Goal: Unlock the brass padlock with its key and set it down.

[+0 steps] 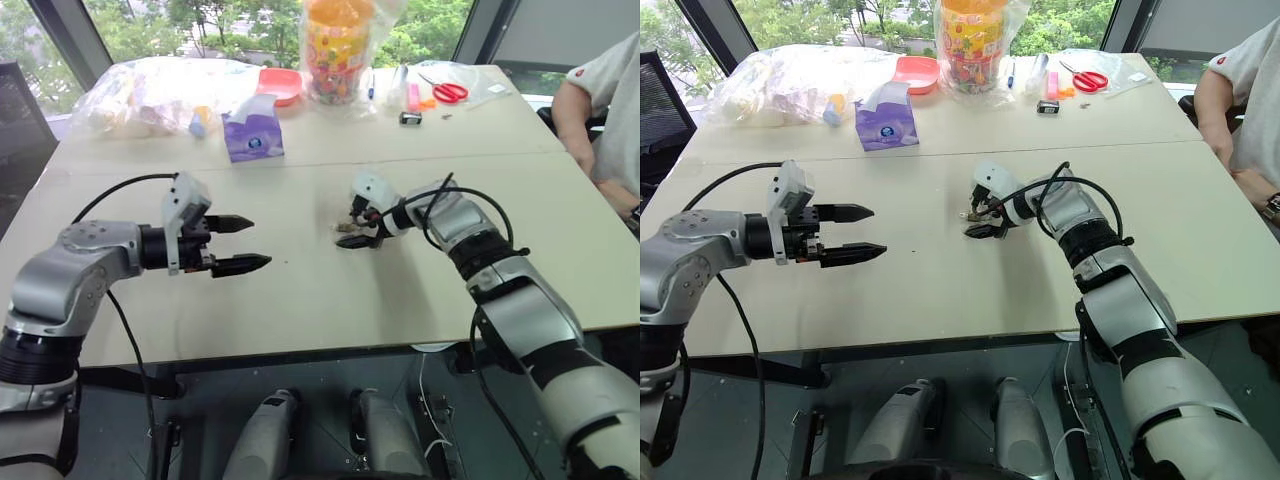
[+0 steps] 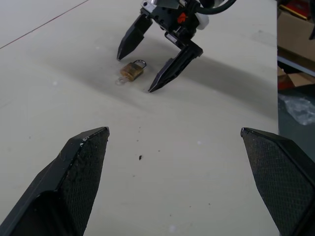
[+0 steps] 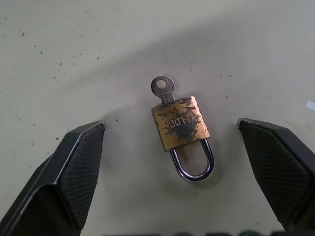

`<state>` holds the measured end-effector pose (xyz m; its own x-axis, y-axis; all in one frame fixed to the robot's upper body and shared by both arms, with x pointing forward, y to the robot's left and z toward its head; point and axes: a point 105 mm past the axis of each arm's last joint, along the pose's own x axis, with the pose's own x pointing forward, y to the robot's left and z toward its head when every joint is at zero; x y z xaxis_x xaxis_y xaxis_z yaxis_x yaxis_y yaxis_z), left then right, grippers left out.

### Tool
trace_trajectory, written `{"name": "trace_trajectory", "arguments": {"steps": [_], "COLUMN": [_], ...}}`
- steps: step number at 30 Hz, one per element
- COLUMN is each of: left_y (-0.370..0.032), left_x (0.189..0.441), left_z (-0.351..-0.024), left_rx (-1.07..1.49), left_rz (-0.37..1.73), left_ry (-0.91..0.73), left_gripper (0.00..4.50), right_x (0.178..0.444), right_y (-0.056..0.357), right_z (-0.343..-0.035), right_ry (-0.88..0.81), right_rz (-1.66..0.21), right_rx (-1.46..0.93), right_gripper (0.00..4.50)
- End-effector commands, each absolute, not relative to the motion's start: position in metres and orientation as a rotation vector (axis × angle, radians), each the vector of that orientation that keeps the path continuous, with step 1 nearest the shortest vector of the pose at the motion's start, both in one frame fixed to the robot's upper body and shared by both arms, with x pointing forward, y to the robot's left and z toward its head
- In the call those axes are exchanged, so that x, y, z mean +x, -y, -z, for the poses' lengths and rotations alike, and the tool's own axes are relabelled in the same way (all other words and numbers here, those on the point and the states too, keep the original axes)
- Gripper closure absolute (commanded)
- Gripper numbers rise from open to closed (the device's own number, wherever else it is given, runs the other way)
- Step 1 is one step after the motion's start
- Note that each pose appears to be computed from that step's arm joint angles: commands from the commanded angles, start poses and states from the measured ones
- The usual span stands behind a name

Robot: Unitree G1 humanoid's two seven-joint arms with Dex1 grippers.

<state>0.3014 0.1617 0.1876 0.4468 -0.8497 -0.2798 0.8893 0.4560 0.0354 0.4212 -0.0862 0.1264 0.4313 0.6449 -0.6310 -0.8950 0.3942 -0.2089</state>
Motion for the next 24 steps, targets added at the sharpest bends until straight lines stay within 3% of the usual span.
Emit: {"name": "trace_trajectory", "arguments": {"steps": [1, 5, 6, 10, 14, 17, 23, 24], "left_y": [-0.160, -0.158, -0.157, -0.156, -0.159, -0.154, -0.135, -0.131], "left_x": [0.298, 0.300, 0.300, 0.308, 0.326, 0.335, 0.350, 0.351], "left_z": [-0.201, -0.201, -0.201, -0.202, -0.220, -0.228, -0.233, -0.235], "left_rx": [0.194, 0.190, 0.189, 0.103, -0.152, -0.230, -0.266, -0.270], "left_rz": [1.081, 1.075, 1.074, 1.068, 1.070, 1.105, 1.205, 1.227], "left_ry": [-0.178, -0.172, -0.172, -0.147, -0.061, -0.037, -0.047, -0.042], "left_gripper": [0.00, 0.00, 0.00, 0.00, 0.00, 0.00, 0.00, 0.26], "right_x": [0.424, 0.424, 0.424, 0.427, 0.401, 0.376, 0.349, 0.348], "right_y": [0.080, 0.073, 0.072, 0.073, 0.059, 0.049, 0.042, 0.042], "right_z": [-0.127, -0.122, -0.122, -0.136, -0.194, -0.225, -0.251, -0.252], "right_ry": [-0.486, -0.479, -0.475, -0.344, 0.113, 0.290, 0.397, 0.400], "right_rz": [-1.039, -1.049, -1.054, -1.057, -1.117, -1.108, -1.058, -1.047], "right_rx": [-0.577, -0.577, -0.577, -0.729, -1.010, -1.024, -1.014, -1.012], "right_gripper": [1.40, 3.58, 3.84, 3.83, 3.83, 3.83, 3.83, 3.83]}}
